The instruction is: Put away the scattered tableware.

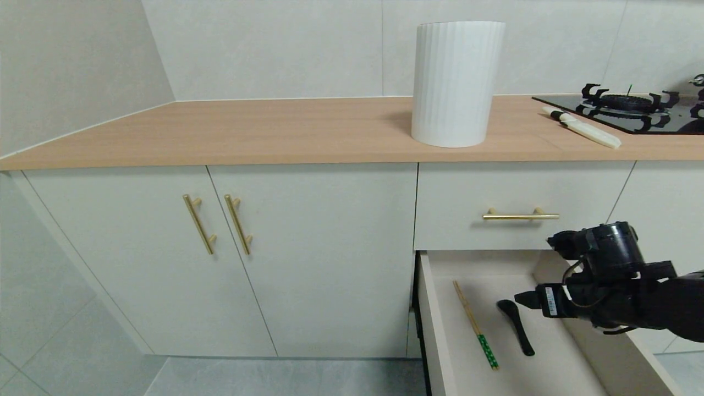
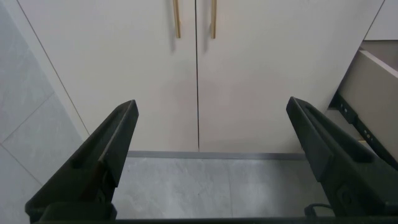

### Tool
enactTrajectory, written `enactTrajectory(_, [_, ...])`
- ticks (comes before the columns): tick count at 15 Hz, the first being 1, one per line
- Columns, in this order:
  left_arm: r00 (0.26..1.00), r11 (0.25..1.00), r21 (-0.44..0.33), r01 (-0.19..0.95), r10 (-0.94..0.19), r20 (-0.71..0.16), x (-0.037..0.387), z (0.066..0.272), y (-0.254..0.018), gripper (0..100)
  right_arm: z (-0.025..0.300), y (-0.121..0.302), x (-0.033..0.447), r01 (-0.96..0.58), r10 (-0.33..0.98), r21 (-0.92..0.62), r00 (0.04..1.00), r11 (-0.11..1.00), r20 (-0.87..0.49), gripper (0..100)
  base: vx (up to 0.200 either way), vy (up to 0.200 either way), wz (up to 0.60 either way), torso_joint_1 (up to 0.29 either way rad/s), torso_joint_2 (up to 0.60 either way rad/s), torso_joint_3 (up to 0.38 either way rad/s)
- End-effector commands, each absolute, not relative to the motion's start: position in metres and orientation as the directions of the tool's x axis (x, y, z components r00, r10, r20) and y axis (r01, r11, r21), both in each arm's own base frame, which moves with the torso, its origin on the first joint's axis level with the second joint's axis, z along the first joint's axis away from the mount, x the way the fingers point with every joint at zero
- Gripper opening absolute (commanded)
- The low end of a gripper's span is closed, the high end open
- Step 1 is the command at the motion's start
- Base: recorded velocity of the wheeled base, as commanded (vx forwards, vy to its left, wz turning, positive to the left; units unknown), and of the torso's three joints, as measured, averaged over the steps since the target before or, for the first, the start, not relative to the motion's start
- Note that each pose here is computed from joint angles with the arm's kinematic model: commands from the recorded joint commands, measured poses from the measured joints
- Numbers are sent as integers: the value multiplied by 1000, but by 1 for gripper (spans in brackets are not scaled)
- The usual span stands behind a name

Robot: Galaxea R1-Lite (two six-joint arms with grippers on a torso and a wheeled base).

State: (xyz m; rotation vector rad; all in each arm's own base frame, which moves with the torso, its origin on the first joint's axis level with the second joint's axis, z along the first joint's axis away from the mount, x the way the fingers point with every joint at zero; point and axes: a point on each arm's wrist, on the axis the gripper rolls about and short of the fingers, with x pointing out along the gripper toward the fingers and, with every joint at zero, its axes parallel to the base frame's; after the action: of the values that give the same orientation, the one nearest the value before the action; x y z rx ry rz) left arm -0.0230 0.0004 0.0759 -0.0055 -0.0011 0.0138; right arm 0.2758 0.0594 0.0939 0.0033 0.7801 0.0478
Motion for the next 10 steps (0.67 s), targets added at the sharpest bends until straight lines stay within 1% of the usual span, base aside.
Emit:
enactTrajectory(1, [1000,1000,-6,-14,14,0,-23,76,0,100,157,68,234,-133,138,55,769,990,-624,100,0,0,0,0,0,0])
enactTrajectory(3, [1000,1000,-6,-14,14,0,-23,76,0,100,174,71,214,-180,178,63,743,982,-646,100,0,0,0,0,0,0])
enactTrajectory(5, [1000,1000,-6,-14,14,2,-23,76,0,100,181,71,203,-197,184,57,723,979,-665,100,0,0,0,0,0,0])
enactTrajectory(9, [1000,1000,-6,-14,14,2,-23,76,0,100,179,70,196,-232,181,23,692,973,-699,100,-200,0,0,7,4,4])
enactTrajectory(10, [1000,1000,-6,-14,14,2,-23,76,0,100,175,70,193,-253,177,6,663,968,-727,100,-200,0,0,-7,2,7])
